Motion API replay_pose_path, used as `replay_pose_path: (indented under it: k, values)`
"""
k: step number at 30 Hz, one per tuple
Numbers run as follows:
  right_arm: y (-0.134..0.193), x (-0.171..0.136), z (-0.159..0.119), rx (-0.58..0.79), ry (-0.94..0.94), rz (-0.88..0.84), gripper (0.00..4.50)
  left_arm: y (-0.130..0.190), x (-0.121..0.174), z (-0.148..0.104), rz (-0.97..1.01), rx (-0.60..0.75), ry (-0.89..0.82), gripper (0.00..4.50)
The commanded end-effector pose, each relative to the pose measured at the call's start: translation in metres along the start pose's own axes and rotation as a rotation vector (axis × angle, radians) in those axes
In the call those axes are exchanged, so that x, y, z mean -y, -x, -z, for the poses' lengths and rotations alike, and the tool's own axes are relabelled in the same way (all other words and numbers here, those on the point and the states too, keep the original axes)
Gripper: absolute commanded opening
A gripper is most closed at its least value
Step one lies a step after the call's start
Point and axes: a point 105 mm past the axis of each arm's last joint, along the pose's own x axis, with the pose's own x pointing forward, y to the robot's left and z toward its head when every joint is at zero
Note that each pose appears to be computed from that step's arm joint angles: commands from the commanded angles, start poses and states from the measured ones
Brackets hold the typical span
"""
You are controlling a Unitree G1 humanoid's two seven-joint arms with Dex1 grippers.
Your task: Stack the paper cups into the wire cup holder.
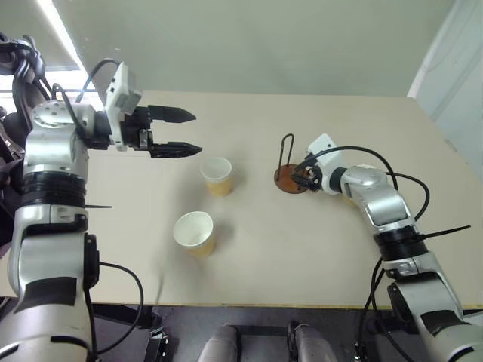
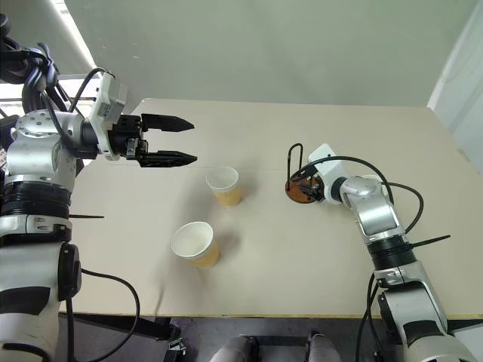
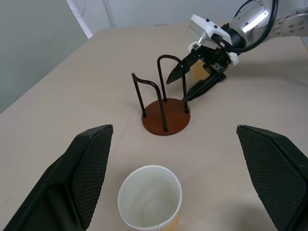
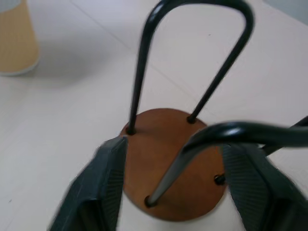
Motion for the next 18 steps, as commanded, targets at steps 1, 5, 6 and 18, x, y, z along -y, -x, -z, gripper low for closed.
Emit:
replay_pose_path:
  k: [1,5,6,18]
  values:
    - [0.004,0.009,-0.018,0.066,-0.007,0.031,1.57,0.003,-0.001,-0.014,0.004,0.014,-0.055,4.44]
    - [0.004,0.008,-0.017,0.060,-0.011,0.007,0.10,0.002,-0.002,-0.014,0.005,0.012,-0.053,4.44]
    - [0.005,0.008,-0.016,0.057,-0.011,-0.005,0.03,0.002,-0.002,-0.014,0.006,0.012,-0.054,4.44]
    - [0.012,-0.009,-0.014,0.040,0.039,-0.224,0.03,0.002,-0.003,-0.015,0.008,0.005,-0.056,4.44]
